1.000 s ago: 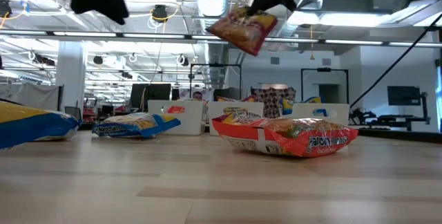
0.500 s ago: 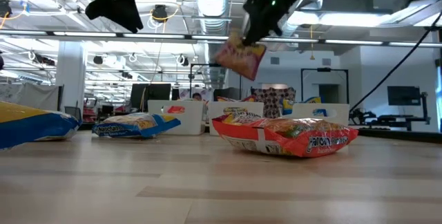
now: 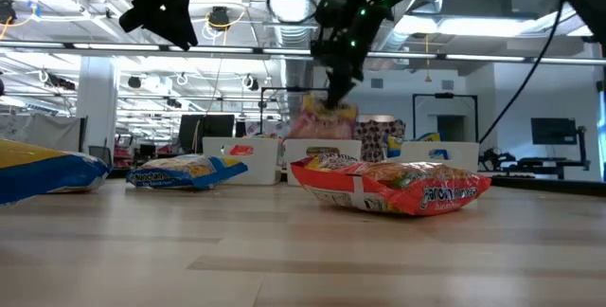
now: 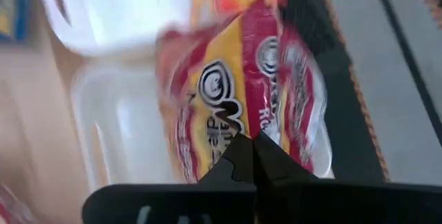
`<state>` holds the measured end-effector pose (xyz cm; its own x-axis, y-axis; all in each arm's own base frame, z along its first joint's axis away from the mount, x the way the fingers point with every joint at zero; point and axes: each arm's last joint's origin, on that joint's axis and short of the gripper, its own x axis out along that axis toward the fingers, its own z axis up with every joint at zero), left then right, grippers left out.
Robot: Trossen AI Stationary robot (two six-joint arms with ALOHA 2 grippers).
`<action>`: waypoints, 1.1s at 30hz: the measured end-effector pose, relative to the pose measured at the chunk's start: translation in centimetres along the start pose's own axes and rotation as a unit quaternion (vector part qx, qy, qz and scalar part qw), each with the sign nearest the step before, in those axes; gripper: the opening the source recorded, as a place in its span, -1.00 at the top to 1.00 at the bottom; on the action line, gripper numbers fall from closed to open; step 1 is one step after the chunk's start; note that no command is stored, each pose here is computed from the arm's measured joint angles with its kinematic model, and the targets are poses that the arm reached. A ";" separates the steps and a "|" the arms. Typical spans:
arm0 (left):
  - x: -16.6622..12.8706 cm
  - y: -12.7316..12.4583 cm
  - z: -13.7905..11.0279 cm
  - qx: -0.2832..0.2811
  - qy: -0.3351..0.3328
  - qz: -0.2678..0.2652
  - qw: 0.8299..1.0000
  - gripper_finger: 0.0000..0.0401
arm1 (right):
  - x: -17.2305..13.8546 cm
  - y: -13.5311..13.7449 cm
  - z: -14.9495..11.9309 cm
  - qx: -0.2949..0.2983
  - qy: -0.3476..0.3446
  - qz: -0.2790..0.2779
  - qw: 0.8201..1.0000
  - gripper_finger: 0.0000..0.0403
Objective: Sort Maruchan noodles
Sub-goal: Put the red noodle pack into the middle white bin
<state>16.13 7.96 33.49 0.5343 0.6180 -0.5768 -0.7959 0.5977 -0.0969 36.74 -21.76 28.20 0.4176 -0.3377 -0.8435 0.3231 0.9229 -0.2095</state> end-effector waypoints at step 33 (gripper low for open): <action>0.0 0.1 -0.6 0.002 0.041 -0.021 0.999 0.49 | 6.3 1.9 -0.2 -0.076 0.135 -0.084 0.984 0.59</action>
<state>15.87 7.75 33.00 0.5420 0.5487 -0.6365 -0.7721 0.6242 -0.1193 39.82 -22.07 22.32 0.1218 -0.4459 -0.8868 0.2287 0.8820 -0.4121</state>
